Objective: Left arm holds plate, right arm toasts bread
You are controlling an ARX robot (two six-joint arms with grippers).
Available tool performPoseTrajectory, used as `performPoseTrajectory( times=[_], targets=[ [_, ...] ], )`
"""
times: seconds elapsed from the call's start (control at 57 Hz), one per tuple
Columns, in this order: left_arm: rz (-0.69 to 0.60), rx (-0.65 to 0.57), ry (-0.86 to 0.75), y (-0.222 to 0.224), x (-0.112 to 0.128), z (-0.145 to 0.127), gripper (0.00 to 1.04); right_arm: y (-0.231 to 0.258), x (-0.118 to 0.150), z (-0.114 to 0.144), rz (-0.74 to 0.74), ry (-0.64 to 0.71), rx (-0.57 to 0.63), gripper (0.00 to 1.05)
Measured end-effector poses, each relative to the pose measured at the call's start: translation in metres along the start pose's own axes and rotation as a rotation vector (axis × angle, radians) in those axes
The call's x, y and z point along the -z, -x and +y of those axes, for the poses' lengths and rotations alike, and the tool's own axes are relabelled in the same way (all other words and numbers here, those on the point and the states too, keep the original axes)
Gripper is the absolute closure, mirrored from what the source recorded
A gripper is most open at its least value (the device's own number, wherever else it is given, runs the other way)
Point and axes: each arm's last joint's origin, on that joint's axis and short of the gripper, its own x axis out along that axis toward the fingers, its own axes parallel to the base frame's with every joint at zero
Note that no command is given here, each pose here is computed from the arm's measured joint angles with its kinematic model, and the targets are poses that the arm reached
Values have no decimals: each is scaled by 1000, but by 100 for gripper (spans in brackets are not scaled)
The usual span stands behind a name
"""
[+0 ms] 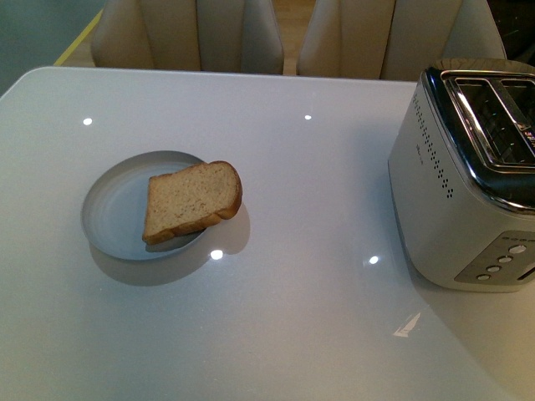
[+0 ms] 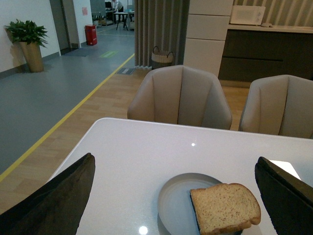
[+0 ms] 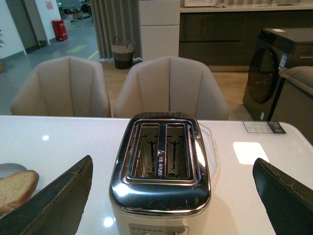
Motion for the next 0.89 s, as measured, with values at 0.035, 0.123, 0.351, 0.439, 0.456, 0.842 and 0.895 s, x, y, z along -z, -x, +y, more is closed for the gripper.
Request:
performPoseTrajectory(
  times=[0.035, 0.123, 0.351, 0.439, 0.456, 0.842, 0.895],
  targets=[
    [0, 0, 0, 0, 0, 0, 7, 0, 0, 0, 0, 0, 0, 9],
    [0, 0, 0, 0, 0, 0, 7, 0, 0, 0, 0, 0, 0, 9],
    [0, 0, 0, 0, 0, 0, 7, 0, 0, 0, 0, 0, 0, 9],
    [0, 0, 0, 0, 0, 0, 7, 0, 0, 0, 0, 0, 0, 9],
    [0, 0, 0, 0, 0, 0, 7, 0, 0, 0, 0, 0, 0, 9],
    [441, -37, 57, -18, 0, 1, 7, 0, 0, 0, 0, 0, 0, 9],
    [439, -30, 68, -27, -2, 1, 7, 0, 0, 0, 0, 0, 0, 9]
  ],
)
